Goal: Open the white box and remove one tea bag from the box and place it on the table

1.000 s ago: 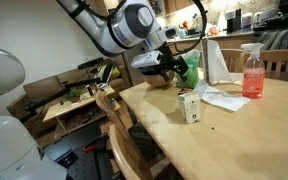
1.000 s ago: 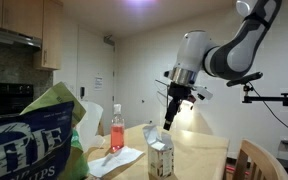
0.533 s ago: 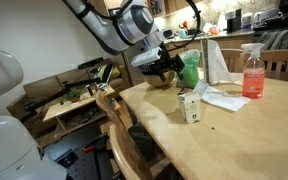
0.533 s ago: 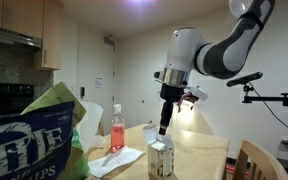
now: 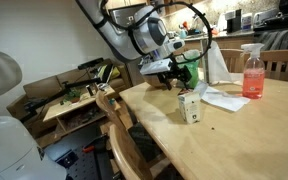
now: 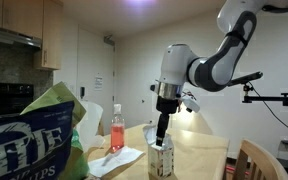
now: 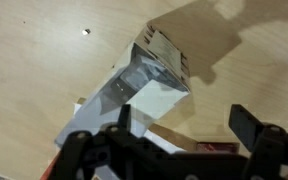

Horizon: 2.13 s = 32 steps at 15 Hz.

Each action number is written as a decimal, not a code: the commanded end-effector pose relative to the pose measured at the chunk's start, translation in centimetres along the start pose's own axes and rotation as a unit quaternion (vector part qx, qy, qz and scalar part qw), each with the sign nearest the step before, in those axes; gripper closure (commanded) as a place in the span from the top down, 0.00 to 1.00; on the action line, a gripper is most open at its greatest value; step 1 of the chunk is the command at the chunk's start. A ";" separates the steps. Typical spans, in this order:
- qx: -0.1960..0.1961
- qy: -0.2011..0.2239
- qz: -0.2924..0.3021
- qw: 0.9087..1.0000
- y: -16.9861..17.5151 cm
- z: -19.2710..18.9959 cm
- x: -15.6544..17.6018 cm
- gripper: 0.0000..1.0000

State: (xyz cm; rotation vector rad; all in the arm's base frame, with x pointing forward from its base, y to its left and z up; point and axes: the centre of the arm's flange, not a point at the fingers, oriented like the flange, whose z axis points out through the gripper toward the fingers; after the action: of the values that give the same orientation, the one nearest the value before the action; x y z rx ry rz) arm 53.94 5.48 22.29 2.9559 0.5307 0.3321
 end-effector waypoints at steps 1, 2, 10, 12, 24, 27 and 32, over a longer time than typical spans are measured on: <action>0.009 -0.004 0.017 1.000 1.4 2.3 1.1 1.00; 0.015 -0.004 0.027 1.000 1.9 2.7 1.1 1.00; 0.018 -0.007 0.037 0.999 2.6 3.4 0.8 1.00; 0.017 -0.008 0.038 0.999 2.7 3.5 0.8 1.00; 0.034 -0.021 0.046 0.998 2.7 4.3 1.1 1.00; 0.040 -0.025 0.048 0.998 2.8 4.6 1.1 1.00; 0.050 -0.026 0.053 0.997 3.0 4.9 1.1 1.00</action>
State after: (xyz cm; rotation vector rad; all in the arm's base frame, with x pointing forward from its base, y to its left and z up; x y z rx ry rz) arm 56.59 2.94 18.27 3.0783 0.3823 0.2427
